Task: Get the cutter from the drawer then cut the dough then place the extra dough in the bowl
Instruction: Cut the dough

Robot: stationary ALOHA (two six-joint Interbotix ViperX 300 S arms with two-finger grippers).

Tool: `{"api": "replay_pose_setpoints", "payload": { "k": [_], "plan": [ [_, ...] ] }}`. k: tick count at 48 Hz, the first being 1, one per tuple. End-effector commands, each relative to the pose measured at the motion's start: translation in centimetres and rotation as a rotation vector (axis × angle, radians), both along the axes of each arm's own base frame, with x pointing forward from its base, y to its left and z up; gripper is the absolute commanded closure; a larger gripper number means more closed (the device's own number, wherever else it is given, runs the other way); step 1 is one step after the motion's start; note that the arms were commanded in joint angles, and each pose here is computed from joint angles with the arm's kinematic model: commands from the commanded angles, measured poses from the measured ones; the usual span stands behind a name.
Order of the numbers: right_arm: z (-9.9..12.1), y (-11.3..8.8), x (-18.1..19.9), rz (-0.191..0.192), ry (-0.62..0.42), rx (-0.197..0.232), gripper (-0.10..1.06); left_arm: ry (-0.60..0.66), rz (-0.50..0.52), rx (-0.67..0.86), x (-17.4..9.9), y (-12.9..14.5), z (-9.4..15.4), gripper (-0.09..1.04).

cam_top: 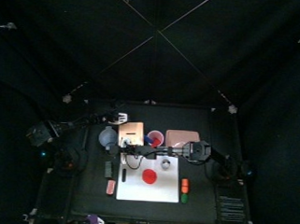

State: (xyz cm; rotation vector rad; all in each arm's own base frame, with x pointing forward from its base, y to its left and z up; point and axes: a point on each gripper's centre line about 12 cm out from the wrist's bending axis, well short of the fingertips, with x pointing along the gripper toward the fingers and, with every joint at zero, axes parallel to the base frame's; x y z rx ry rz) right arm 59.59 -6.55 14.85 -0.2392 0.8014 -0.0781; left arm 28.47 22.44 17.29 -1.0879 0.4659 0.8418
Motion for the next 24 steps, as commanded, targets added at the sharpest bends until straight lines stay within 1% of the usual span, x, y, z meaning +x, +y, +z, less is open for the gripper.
{"api": "replay_pose_setpoints", "payload": {
  "k": [1,7,10,14,16,19,21,24],
  "plan": [
    [7.6,2.6,0.2,0.039,-0.147,0.001,0.59,-0.027,-0.018,0.07,-0.1,0.1,2.1,0.65],
    [10.7,5.0,-0.1,0.077,-0.21,0.006,0.59,-0.04,-0.025,0.119,-0.5,0.0,3.2,0.65],
    [12.2,5.8,-0.5,0.09,-0.233,0.008,0.59,-0.053,-0.026,0.146,-0.8,-0.3,4.0,0.65],
    [14.4,7.1,-1.7,0.109,-0.258,0.014,0.59,-0.069,-0.039,0.184,-1.5,-0.9,5.2,0.65],
    [15.6,7.6,-2.5,0.116,-0.272,0.023,0.59,-0.079,-0.047,0.213,-2.0,-1.3,6.0,0.65],
    [18.0,8.7,-4.3,0.133,-0.304,0.043,0.59,-0.111,-0.055,0.279,-2.9,-2.2,7.7,0.65],
    [19.0,9.1,-5.6,0.14,-0.309,0.052,0.59,-0.133,-0.071,0.321,-3.1,-3.0,8.6,0.65],
    [19.4,9.4,-7.2,0.144,-0.304,0.06,0.59,-0.159,-0.126,0.38,-3.1,-4.9,9.4,0.65]
  ]
}}
